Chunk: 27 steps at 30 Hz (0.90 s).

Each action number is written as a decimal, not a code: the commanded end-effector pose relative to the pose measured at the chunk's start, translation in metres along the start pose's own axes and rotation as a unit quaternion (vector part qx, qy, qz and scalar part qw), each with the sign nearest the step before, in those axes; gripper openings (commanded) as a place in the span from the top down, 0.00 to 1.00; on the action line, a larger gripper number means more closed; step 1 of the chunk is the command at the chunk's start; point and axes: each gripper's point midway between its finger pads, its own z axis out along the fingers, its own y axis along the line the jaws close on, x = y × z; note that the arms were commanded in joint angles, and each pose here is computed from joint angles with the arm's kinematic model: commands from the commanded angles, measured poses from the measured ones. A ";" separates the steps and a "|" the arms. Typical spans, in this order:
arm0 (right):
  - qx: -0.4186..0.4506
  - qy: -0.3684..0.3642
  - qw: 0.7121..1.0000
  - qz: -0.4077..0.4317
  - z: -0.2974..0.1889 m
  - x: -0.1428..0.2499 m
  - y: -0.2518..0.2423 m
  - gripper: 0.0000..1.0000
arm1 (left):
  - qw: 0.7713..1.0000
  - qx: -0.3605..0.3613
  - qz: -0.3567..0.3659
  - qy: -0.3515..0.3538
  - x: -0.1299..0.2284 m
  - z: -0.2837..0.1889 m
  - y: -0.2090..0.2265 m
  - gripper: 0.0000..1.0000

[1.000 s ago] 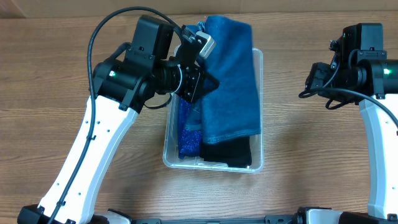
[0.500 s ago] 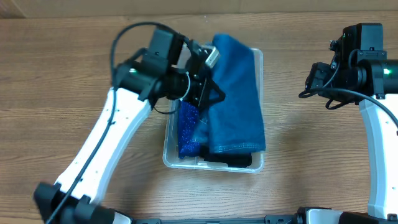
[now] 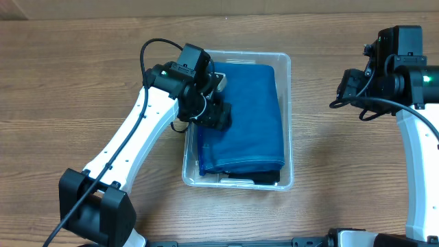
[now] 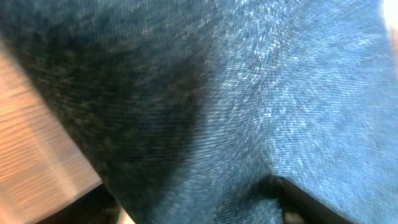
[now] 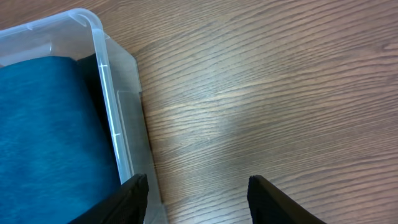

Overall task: Pack container
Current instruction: 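Push and smooth the denim cloth flat inside the bin with the left gripper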

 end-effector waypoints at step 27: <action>0.034 -0.013 0.999 0.034 -0.001 -0.006 -0.022 0.44 | 0.973 -0.066 0.125 0.185 0.085 0.110 -0.064 0.94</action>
